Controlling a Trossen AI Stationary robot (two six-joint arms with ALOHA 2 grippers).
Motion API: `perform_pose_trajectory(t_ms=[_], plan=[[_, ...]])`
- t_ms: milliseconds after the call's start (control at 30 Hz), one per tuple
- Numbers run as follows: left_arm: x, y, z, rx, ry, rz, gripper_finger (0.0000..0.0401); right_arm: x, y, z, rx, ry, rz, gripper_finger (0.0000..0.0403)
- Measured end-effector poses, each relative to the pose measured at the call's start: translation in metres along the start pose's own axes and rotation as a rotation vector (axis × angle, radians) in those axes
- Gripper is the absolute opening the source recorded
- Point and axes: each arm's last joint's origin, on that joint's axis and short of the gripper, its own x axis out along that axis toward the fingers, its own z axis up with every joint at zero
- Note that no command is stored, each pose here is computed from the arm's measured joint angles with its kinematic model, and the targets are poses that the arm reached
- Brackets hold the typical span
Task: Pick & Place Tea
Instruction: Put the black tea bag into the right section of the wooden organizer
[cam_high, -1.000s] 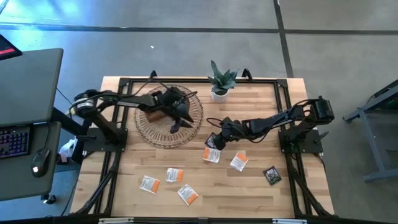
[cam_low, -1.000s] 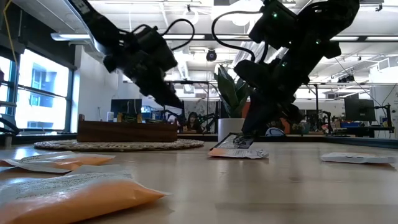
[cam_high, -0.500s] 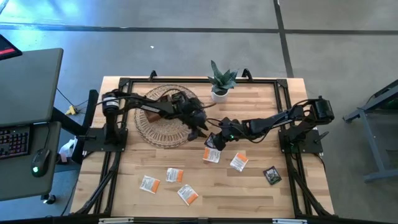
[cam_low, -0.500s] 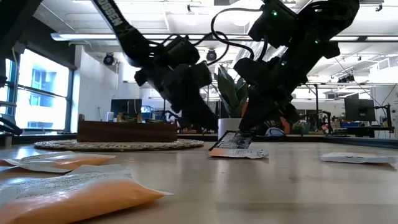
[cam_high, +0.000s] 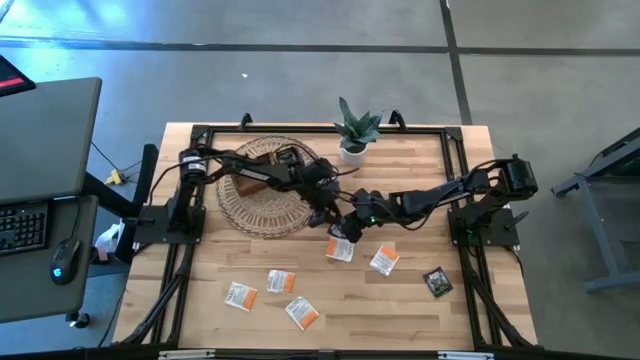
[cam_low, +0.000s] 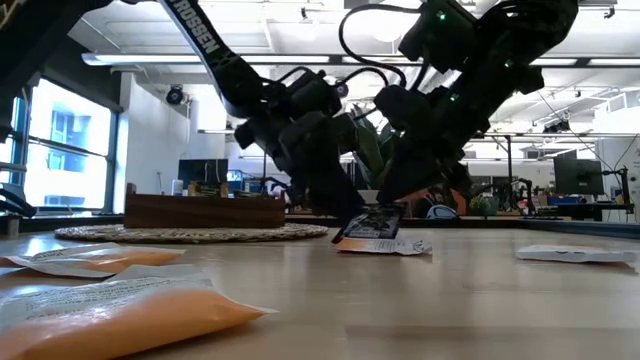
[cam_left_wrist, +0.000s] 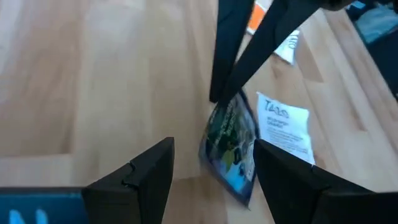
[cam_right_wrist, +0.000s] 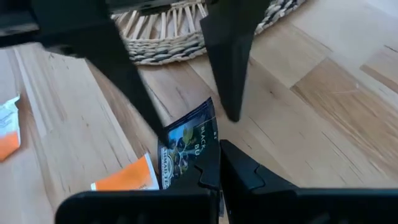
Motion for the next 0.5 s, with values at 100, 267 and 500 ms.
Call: perform_pose_trajectory(t_ms=[100, 267, 500], plan=[[0.0025, -0.0028, 0.0004, 0.005, -0.001, -0.054, 0.0217, 0.0, 0.0001, 0.0002, -0.001, -0.003, 0.0, 0.0], [0.0047, -0.0047, -0.0013, 0.013, 0.016, -0.025, 0.0211, 0.0, 0.0004, 0.0005, -0.014, -0.005, 0.004, 0.0], [0.0055, -0.0063, -0.0027, 0.02, 0.029, -0.041, 0.0141, 0.0, 0.0005, 0.0008, -0.014, -0.014, -0.001, 0.0]])
